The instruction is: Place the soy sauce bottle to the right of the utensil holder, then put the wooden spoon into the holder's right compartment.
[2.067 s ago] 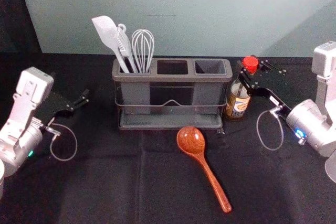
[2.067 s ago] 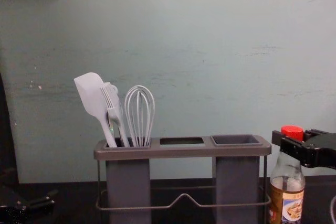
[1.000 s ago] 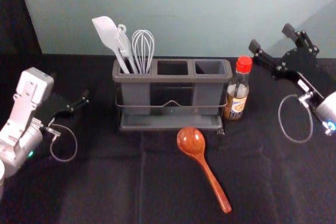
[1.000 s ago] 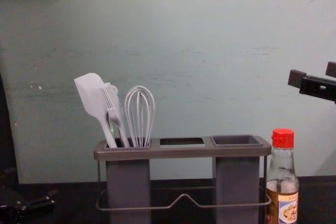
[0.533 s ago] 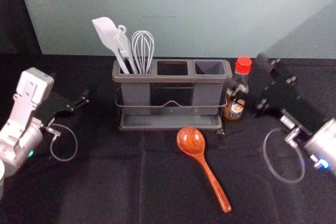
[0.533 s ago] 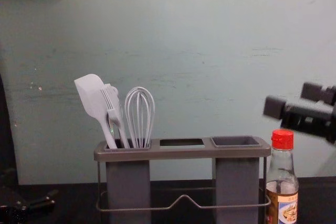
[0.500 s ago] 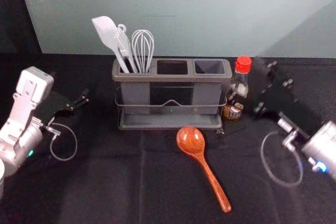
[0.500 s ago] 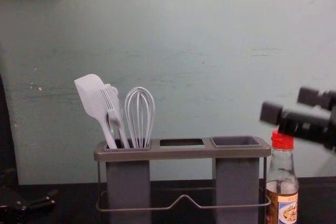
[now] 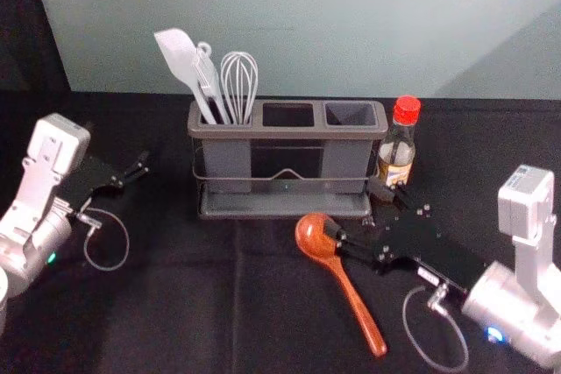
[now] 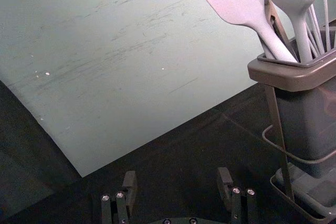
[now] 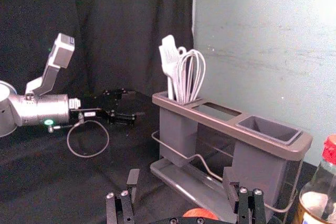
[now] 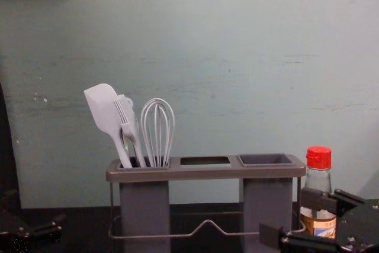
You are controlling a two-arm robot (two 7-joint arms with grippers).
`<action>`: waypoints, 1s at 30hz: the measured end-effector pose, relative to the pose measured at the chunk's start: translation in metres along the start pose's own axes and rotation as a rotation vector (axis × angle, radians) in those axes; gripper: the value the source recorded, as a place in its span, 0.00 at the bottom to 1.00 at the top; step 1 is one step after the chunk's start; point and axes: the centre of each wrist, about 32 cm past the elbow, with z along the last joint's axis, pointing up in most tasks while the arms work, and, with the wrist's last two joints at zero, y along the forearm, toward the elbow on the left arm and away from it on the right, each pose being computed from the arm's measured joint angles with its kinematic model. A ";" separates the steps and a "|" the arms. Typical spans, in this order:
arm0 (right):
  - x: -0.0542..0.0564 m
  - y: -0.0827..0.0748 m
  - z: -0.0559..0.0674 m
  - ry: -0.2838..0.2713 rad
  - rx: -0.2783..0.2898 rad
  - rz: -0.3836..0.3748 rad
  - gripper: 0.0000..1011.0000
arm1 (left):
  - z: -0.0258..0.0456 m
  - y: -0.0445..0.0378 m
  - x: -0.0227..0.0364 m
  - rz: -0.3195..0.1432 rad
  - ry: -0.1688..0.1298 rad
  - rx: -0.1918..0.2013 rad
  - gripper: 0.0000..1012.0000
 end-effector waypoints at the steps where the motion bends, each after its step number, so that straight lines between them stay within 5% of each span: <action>1: 0.000 0.000 0.001 0.000 0.003 -0.001 0.99 | 0.0000 0.0000 0.0000 0.000 0.000 0.000 0.99; 23: 0.001 0.000 0.003 -0.001 0.017 -0.005 0.99 | 0.0000 0.0000 -0.0001 0.000 0.000 0.000 0.99; 30: -0.007 0.000 0.007 0.003 -0.099 -0.002 0.99 | 0.0000 0.0000 -0.0001 0.000 0.000 0.000 0.99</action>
